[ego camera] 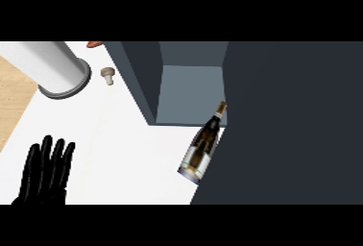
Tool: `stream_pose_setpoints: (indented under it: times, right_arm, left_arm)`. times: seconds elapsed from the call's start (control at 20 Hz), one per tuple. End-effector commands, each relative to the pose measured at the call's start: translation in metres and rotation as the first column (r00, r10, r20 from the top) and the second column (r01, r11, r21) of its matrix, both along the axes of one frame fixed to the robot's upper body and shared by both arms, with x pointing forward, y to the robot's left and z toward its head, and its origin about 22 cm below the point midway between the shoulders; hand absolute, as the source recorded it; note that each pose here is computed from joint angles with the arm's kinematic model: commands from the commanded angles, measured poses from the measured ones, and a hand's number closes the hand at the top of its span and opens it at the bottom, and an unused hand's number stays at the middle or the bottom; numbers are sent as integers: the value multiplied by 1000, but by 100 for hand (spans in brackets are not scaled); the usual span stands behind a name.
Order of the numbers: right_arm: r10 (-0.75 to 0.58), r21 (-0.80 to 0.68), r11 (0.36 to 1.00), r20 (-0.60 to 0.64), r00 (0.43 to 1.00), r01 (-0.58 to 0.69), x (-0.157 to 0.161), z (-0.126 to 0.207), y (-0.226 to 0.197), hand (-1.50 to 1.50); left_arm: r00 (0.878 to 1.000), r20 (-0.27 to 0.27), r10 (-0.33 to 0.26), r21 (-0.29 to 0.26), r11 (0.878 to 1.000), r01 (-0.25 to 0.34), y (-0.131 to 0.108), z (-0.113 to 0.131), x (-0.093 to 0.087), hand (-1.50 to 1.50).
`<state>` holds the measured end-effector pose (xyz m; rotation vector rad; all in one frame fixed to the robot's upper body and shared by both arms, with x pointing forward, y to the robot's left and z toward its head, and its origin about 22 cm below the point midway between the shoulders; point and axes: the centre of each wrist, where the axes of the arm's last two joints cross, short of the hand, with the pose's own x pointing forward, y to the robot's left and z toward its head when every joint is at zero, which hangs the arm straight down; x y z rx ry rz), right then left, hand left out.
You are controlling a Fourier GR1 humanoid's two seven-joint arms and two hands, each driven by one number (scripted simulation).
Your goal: Pick up the wine, place it into the cabinet and close the cabinet
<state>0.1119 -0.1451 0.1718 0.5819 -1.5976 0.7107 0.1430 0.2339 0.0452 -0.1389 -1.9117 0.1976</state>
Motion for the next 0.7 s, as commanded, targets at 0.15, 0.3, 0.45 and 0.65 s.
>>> stream_pose_setpoints:
  times: [0.15,0.3,0.45,0.65]
  right_arm:
    - [175,99,979,41,984,-179,-18,18,49,150]
    - [142,132,980,40,989,-146,-15,23,53,150]
    - [97,105,989,52,994,-102,4,19,78,150]
    - [71,92,993,68,995,-78,28,25,97,150]
  left_arm:
    - [1000,8,8,-10,1000,-8,30,2,-9,-150]
    - [1000,0,4,-16,1000,-4,41,4,-13,-150]
    - [999,25,-23,1,1000,23,54,14,-17,-150]
    - [999,17,-51,-2,999,51,74,27,-17,-150]
